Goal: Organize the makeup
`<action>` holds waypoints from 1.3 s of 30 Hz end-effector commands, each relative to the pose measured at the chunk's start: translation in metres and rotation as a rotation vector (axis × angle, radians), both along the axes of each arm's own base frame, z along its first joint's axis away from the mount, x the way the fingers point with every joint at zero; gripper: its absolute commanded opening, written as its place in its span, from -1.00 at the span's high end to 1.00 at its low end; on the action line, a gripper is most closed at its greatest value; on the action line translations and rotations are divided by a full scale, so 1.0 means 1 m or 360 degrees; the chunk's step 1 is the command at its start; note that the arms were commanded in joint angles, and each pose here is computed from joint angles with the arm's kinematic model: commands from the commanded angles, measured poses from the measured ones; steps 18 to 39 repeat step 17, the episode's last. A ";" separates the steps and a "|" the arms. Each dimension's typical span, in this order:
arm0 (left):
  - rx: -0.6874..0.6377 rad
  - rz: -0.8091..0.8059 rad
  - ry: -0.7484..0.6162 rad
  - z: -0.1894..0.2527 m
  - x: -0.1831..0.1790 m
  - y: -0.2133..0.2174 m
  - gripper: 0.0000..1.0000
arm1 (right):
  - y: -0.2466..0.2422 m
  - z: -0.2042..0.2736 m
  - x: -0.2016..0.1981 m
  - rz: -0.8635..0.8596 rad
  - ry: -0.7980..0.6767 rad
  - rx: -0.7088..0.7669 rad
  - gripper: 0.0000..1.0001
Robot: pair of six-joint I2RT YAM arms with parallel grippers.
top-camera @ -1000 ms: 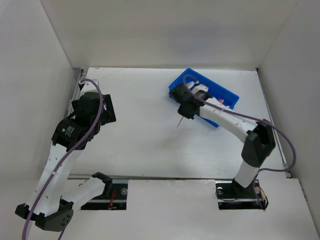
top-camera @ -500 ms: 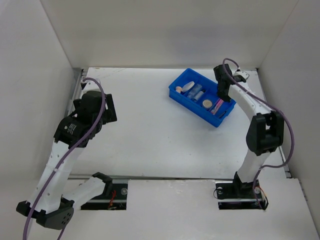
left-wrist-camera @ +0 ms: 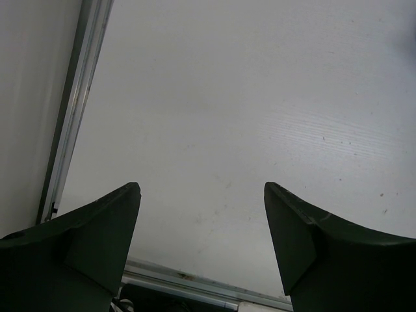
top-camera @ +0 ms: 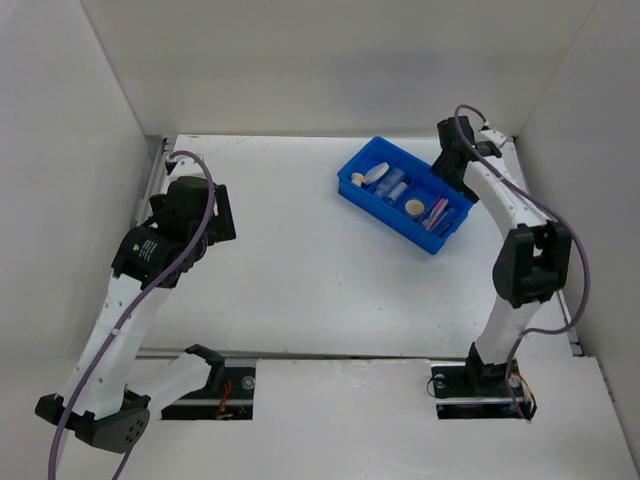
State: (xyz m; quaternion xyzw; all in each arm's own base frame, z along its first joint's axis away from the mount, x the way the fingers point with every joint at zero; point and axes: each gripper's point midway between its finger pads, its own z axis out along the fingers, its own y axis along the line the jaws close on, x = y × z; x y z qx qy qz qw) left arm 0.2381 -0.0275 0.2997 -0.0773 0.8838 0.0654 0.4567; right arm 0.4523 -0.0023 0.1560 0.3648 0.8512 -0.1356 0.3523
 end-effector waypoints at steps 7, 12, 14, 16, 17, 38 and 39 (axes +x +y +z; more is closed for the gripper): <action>-0.0052 -0.0010 -0.0102 0.019 0.012 -0.007 -0.49 | -0.042 0.125 -0.084 -0.0131 -0.0374 -0.0204 -1.00; -0.0039 -0.0010 -0.0073 0.014 0.020 -0.010 -0.49 | -0.061 0.140 -0.144 -0.0245 -0.0466 -0.0246 -1.00; -0.0041 -0.0021 -0.0056 0.010 0.022 -0.013 -0.49 | -0.065 0.144 -0.157 -0.0268 -0.0512 -0.0242 -1.00; -0.0057 -0.0034 -0.0064 0.011 0.024 -0.015 -0.49 | -0.069 0.149 -0.171 -0.0289 -0.0587 -0.0240 -0.96; -0.0074 -0.0049 -0.0072 0.012 0.025 -0.018 -0.49 | -0.071 0.152 -0.175 -0.0314 -0.0627 -0.0241 -0.96; -0.0074 -0.0049 -0.0072 0.012 0.025 -0.018 -0.49 | -0.071 0.152 -0.175 -0.0314 -0.0627 -0.0241 -0.96; -0.0074 -0.0049 -0.0072 0.012 0.025 -0.018 -0.49 | -0.071 0.152 -0.175 -0.0314 -0.0627 -0.0241 -0.96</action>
